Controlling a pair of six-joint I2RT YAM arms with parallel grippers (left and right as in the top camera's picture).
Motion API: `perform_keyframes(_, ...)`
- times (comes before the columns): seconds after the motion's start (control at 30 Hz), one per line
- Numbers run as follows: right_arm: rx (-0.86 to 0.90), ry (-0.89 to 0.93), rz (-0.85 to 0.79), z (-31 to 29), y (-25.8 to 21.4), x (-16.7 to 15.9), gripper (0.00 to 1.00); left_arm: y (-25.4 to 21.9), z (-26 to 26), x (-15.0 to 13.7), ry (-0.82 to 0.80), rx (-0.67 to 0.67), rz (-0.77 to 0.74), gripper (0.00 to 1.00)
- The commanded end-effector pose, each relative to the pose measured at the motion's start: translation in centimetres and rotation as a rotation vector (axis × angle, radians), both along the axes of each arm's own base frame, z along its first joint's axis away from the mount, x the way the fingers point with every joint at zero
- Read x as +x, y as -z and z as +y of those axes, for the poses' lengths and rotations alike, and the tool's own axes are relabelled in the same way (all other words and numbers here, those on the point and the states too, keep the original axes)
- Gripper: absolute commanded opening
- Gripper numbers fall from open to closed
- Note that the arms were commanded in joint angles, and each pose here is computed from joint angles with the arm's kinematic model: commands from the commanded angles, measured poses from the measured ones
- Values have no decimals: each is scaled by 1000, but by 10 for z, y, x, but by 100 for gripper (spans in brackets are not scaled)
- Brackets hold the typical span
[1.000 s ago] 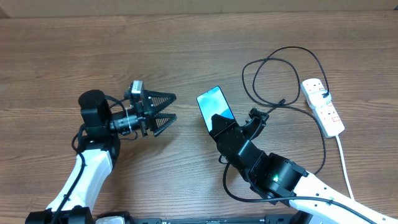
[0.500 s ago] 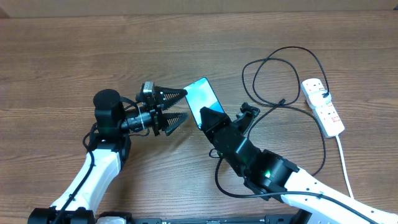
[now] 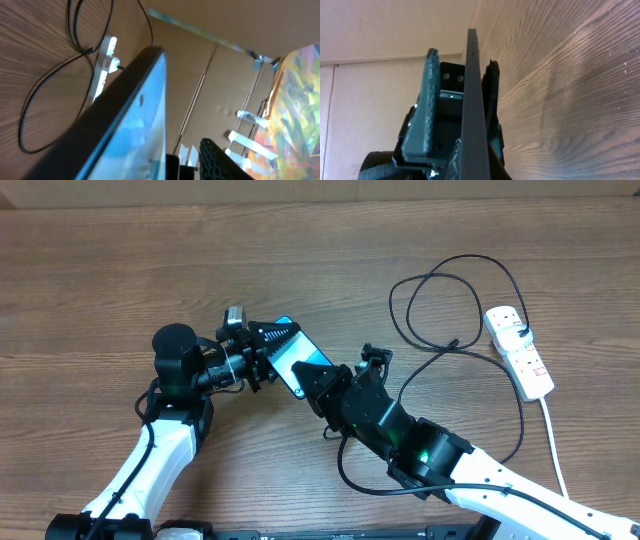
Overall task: Plug charger to phone and switch on socket
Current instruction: 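Move the left gripper right and grasp the smartphone's top edge, then open the right gripper and release the smartphone to the left gripper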
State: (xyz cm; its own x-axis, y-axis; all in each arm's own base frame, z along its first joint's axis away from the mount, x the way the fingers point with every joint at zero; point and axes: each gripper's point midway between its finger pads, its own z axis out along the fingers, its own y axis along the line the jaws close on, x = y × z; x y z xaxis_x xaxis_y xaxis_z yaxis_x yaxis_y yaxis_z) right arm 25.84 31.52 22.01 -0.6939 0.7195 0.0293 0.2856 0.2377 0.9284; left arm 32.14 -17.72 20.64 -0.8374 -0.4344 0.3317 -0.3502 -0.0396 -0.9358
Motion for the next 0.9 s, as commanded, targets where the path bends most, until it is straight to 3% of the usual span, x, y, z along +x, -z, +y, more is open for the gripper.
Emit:
perform_keyframes(0.0,46,-22,-19,6,-19,-1,4,-3,0,3,-17,-6,3,34)
perform_keyframes(0.33,9,15,-10,5,-5,6,4,-30,-2,2,9,-51,-104,29)
perform_keyframes(0.87,-29,126,-57,-11,-6,21,4,-31,-6,-7,64,-54,-116,23)
